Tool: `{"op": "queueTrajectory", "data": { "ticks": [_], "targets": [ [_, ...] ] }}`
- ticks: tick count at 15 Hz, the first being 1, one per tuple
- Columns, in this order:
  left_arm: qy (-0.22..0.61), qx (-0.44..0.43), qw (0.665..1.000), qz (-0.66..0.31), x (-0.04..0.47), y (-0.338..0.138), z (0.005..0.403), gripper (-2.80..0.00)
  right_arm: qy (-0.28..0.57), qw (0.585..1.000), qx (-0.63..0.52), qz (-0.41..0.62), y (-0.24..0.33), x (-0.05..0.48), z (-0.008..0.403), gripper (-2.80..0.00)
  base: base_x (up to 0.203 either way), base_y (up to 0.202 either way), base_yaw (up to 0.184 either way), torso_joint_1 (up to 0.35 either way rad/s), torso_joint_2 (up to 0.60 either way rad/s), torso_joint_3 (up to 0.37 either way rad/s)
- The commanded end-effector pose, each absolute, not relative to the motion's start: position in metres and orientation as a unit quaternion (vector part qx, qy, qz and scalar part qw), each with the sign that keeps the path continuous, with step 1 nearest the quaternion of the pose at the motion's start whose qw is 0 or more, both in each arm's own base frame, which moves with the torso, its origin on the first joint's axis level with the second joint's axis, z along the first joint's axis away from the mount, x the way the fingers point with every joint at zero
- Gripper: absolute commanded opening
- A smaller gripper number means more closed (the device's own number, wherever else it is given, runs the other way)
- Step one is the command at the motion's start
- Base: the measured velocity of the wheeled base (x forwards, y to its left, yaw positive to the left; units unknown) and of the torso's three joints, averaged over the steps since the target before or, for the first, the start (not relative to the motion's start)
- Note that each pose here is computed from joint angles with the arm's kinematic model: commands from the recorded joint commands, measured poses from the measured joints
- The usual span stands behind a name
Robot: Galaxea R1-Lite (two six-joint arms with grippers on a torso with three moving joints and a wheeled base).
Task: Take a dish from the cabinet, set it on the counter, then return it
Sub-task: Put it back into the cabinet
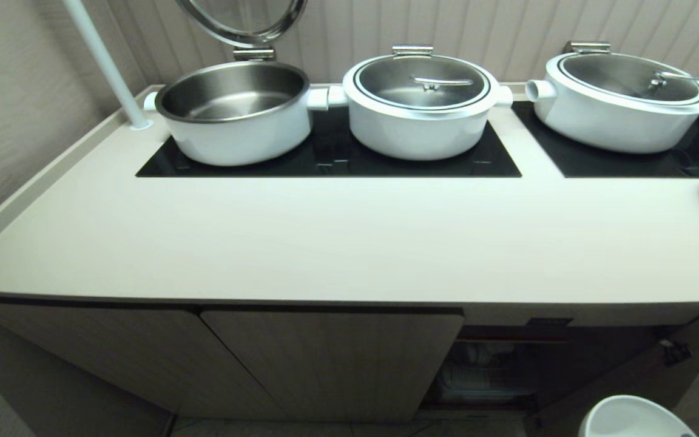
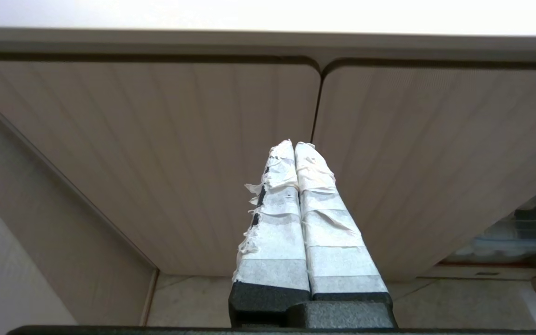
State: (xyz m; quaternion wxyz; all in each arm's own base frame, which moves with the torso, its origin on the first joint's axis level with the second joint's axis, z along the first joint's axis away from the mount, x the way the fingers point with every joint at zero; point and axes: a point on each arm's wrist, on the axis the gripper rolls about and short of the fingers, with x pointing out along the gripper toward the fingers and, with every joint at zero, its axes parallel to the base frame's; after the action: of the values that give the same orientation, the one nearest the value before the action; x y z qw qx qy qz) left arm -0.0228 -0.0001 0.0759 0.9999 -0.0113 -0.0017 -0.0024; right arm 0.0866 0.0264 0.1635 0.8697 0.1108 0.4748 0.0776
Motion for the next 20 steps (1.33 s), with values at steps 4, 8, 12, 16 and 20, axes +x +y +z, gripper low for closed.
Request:
{"op": "queueTrajectory", "data": {
  "ticks": [4,8,12,16,20],
  "targets": [
    [-0.002,-0.011,1.0,-0.002,-0.0228,-0.0001,0.076,-2.8,0.476,0.869,0.112,0.078,0.0258,0.0843,0.1621,-2.8,0.0,0.0,0.0,-0.157,0.34,0.174],
    [-0.002,-0.011,1.0,-0.002,-0.0228,-0.0001,0.076,-2.8,0.479,0.867,0.111,0.078,0.0256,0.083,0.1607,-2.8,0.0,0.0,0.0,-0.171,0.37,0.192],
    [-0.002,-0.011,1.0,-0.002,-0.0228,-0.0001,0.076,-2.8,0.481,0.866,0.111,0.077,0.0255,0.0829,0.1594,-2.8,0.0,0.0,0.0,-0.229,0.5,0.268],
    [-0.002,-0.011,1.0,-0.002,-0.0228,-0.0001,0.076,-2.8,0.481,0.866,0.11,0.076,0.0255,0.0832,0.1596,-2.8,0.0,0.0,0.0,-0.248,0.54,0.29],
    [-0.002,-0.011,1.0,-0.002,-0.0228,-0.0001,0.076,-2.8,0.484,0.865,0.11,0.076,0.0256,0.0831,0.1597,-2.8,0.0,0.0,0.0,-0.23,0.52,0.287]
  ]
}}
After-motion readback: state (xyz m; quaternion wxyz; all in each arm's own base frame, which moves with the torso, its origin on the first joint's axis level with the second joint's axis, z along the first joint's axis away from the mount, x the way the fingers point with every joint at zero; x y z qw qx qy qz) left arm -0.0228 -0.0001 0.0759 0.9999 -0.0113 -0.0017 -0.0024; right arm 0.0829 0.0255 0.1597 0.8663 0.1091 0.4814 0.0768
